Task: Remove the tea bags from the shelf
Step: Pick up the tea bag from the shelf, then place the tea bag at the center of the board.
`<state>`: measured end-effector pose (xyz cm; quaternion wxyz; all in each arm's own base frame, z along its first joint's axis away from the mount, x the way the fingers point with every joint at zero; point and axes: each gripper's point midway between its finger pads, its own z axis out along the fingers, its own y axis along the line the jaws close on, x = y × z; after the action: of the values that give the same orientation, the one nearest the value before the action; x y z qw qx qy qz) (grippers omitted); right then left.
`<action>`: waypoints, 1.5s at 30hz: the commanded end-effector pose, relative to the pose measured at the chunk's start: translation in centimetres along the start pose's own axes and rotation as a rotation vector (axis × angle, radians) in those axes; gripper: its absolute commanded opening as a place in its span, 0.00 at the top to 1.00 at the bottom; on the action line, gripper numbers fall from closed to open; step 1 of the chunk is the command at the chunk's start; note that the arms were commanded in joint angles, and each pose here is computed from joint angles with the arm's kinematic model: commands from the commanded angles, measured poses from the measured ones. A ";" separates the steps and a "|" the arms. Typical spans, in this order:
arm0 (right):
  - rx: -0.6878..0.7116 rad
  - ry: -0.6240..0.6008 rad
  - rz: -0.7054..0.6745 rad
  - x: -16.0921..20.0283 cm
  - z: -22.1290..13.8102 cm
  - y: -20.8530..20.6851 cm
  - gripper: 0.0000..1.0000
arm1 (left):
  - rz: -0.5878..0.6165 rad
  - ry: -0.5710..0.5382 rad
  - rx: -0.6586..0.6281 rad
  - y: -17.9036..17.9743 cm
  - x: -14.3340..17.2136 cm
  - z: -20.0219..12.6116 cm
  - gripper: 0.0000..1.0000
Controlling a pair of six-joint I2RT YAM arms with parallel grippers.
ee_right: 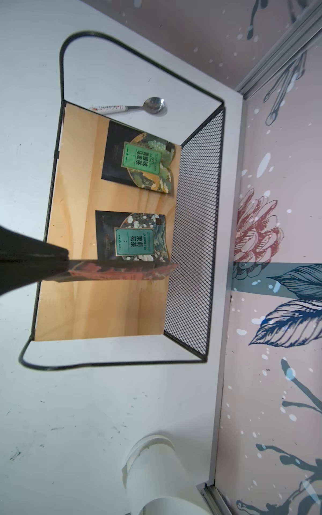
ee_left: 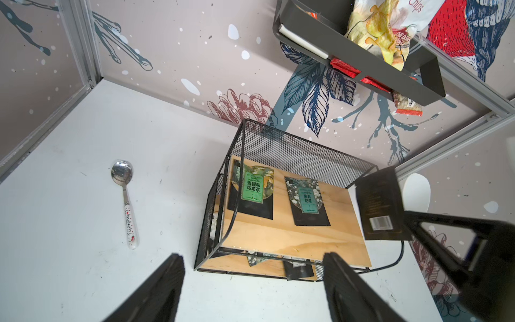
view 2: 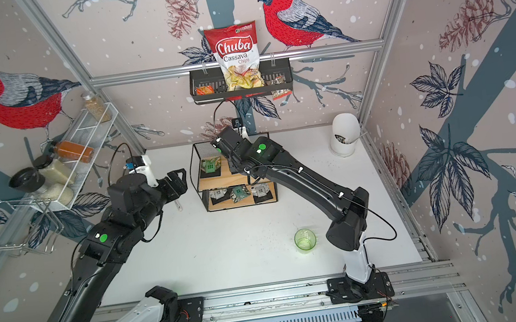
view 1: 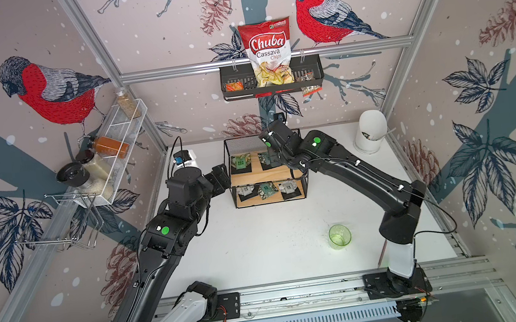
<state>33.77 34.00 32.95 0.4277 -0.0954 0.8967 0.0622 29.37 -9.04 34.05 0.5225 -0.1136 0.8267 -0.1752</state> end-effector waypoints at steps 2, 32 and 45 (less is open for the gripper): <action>0.012 -0.093 0.043 -2.3 -3.5 -2.0 1.00 | -0.009 -0.017 0.035 -0.7 -0.4 0.1 0.19; 0.322 0.305 0.256 19.4 11.7 -24.3 1.00 | 0.003 0.010 0.128 -3.0 0.4 -0.5 0.22; 0.184 0.423 0.321 23.9 15.6 -21.4 0.94 | 0.009 0.023 0.149 -3.6 0.8 -0.3 0.22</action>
<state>35.33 12.43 4.21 0.2225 0.0666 0.9727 -0.0028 28.56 -12.06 34.25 0.5136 -0.0712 0.8263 -0.2201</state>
